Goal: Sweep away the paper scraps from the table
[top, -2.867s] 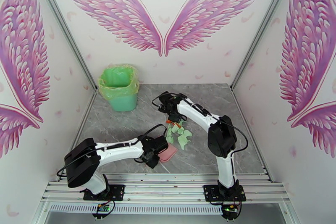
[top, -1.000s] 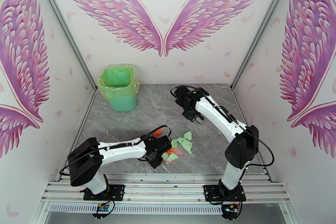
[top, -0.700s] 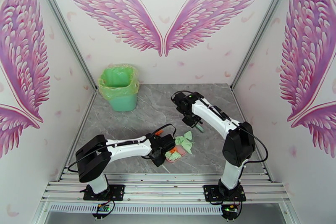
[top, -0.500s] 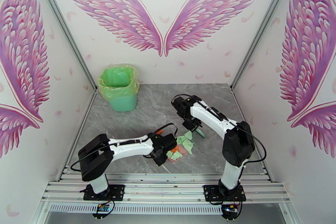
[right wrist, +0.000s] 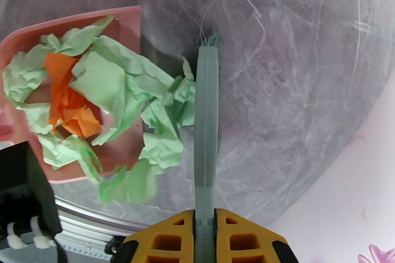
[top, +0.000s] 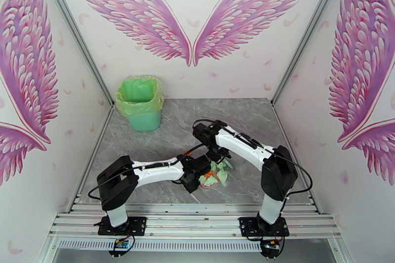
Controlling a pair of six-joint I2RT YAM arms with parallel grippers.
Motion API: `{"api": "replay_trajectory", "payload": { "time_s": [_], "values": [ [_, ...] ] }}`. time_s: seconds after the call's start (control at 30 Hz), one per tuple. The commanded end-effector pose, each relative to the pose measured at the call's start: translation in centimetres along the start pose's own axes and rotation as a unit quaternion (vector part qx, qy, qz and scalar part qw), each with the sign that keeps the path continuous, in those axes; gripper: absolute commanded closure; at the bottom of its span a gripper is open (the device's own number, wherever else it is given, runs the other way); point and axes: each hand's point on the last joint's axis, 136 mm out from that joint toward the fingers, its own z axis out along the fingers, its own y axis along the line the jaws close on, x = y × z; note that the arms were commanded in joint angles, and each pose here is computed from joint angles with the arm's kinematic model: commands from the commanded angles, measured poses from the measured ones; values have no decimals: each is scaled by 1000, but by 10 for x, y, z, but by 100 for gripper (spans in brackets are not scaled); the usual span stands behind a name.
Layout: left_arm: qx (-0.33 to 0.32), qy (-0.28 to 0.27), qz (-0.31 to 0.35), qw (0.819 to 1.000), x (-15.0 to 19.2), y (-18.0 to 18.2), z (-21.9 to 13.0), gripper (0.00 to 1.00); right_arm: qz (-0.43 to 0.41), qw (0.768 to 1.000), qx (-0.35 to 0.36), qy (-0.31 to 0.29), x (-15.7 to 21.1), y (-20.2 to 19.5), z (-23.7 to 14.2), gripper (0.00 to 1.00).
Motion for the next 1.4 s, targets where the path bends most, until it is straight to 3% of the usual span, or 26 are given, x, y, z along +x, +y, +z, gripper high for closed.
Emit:
{"api": "replay_trajectory", "payload": {
  "time_s": [0.0, 0.53, 0.8, 1.13, 1.37],
  "values": [
    [8, -3, 9, 1000, -8, -6, 8, 100, 13, 998, -46, -34, -8, 18, -20, 100],
    [20, -15, -1, 1000, -9, -5, 14, 100, 13, 992, -62, -113, -13, 15, -75, 100],
    [17, -42, -16, 999, -14, 5, 3, 100, 11, 994, -31, -100, -3, 2, -77, 100],
    [0, -83, -40, 996, -21, 29, -7, 100, 42, 994, 16, -105, 14, -41, -88, 100],
    [-5, -113, -39, 993, -33, 32, -23, 100, 97, 985, 28, -139, 18, -76, -96, 100]
  ]
}}
